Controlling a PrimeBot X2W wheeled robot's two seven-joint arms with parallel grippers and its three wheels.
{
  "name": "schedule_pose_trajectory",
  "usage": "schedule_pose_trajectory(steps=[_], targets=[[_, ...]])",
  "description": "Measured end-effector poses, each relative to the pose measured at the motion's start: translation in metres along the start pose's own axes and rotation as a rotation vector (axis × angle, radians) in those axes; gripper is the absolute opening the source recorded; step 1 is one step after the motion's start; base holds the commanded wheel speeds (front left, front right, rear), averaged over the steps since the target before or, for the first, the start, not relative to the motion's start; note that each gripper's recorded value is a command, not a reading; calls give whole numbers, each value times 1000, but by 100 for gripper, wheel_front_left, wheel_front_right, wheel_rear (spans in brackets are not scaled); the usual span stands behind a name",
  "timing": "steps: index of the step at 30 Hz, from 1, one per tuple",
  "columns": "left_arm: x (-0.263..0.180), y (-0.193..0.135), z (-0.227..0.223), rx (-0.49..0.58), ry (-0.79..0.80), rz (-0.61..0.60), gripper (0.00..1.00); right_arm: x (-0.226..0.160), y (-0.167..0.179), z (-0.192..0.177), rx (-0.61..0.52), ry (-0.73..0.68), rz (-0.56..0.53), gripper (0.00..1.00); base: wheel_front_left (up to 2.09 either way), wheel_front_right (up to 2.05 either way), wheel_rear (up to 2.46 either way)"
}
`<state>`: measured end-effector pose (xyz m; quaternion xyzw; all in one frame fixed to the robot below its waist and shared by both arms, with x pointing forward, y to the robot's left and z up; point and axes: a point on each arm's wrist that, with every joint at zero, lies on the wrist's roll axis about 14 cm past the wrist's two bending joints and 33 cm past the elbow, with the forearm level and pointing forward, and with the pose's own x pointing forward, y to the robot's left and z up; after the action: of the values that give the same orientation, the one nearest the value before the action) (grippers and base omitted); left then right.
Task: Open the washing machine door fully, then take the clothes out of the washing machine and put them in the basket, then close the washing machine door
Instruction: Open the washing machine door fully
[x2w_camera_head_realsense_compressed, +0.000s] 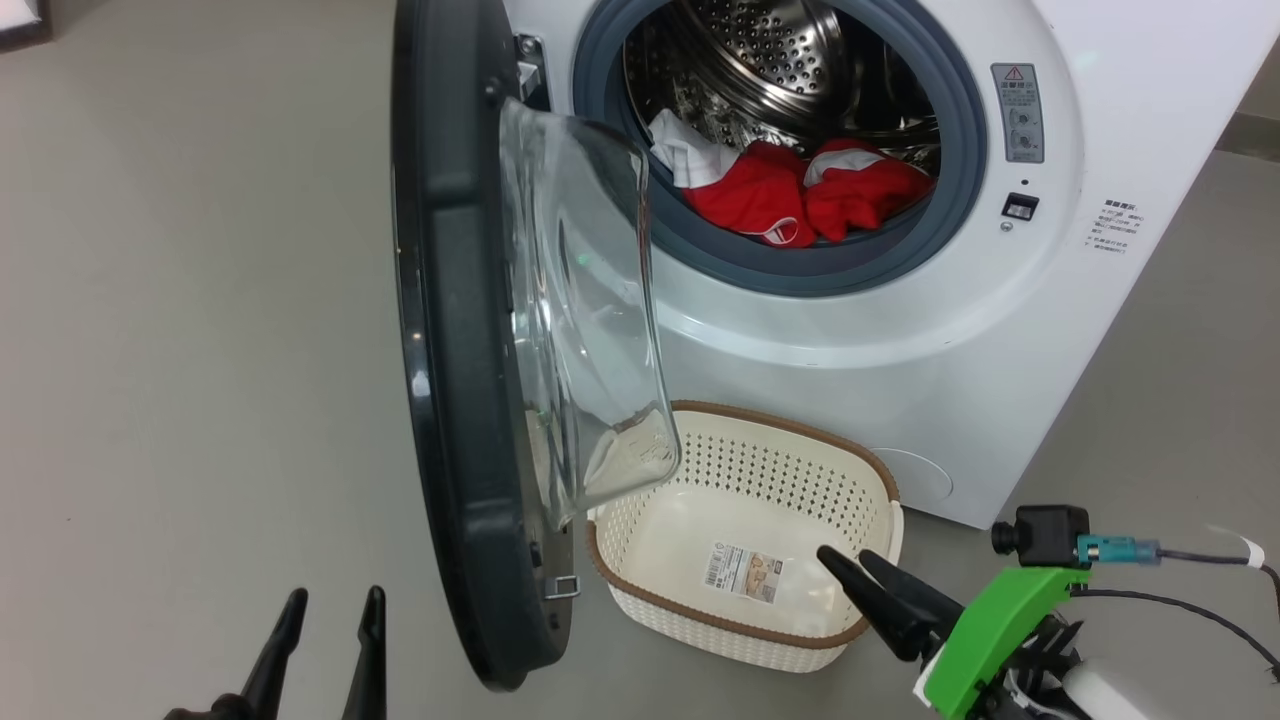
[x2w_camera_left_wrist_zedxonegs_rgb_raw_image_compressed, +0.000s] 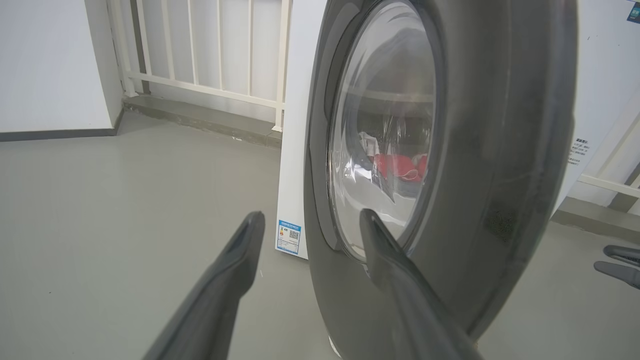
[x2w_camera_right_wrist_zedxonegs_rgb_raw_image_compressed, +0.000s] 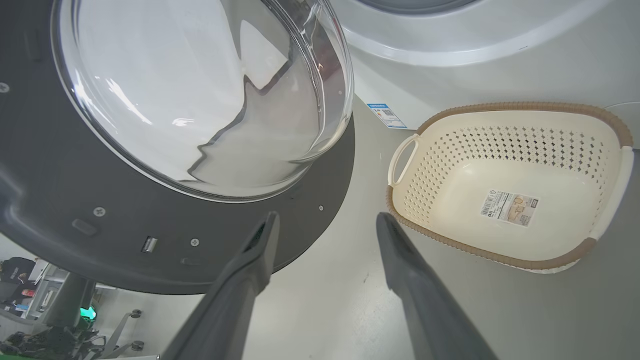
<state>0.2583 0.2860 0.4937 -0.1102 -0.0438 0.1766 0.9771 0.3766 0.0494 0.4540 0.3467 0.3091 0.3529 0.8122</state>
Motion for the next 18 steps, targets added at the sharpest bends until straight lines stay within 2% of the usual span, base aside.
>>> schedule_pose_trajectory(steps=[4, 18], targets=[[1, -1, 0, 1, 1, -3, 100, -6, -8, -2, -90, -26, -20, 100, 0, 0, 0], [0, 1, -2, 0, 7, 1, 100, -14, -22, -17, -254, -74, -37, 100, 0, 0, 0]])
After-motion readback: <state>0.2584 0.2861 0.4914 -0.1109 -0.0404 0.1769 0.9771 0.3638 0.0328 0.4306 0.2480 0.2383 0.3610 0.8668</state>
